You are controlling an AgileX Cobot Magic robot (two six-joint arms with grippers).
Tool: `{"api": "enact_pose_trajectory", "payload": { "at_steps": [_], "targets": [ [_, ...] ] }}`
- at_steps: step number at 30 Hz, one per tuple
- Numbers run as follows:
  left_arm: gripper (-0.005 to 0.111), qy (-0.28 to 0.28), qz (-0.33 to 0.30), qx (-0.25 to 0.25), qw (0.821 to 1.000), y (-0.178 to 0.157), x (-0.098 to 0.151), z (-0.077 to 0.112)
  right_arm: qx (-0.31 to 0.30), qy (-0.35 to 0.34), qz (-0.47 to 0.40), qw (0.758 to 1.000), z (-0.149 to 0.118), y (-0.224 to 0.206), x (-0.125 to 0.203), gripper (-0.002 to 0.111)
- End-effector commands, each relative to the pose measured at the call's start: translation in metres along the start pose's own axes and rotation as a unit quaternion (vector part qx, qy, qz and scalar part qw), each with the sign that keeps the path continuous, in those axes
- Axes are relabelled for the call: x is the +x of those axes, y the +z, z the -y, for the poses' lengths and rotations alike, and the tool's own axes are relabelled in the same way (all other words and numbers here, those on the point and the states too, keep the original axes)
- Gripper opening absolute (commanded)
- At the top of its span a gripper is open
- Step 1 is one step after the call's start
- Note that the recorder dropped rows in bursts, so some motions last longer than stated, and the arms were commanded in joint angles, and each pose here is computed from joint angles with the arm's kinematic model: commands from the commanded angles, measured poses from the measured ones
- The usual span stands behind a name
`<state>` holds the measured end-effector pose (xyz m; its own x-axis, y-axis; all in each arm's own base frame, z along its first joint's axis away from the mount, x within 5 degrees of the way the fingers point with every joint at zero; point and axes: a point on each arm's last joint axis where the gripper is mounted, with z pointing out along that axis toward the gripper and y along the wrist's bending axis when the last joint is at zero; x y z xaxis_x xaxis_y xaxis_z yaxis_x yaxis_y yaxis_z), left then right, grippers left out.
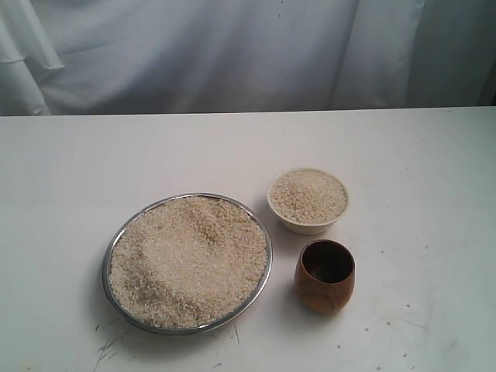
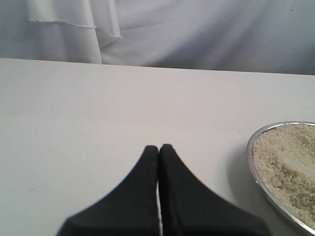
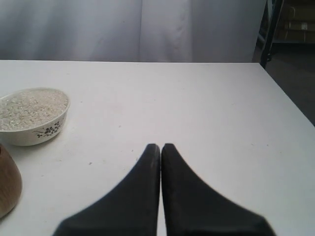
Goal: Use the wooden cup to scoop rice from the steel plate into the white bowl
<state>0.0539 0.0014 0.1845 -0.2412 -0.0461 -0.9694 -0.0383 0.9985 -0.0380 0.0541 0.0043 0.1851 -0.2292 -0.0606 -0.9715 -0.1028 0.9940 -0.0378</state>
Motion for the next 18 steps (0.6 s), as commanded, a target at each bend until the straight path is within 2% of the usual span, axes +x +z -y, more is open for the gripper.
{"api": "enact_pose_trajectory", "payload": {
  "at_steps": [1,18],
  "targets": [
    [0.0,0.001,0.007,0.001,1.0,0.0002,0.0001,0.0001,-0.002,0.005,-0.001,1.0,-0.0004,-0.0001,0.0014,0.001],
    [0.0,0.001,0.007,0.001,1.0,0.0002,0.0001,0.0001,-0.006,0.02,-0.003,1.0,-0.0011,-0.0001,0.0016,0.001]
  ]
}}
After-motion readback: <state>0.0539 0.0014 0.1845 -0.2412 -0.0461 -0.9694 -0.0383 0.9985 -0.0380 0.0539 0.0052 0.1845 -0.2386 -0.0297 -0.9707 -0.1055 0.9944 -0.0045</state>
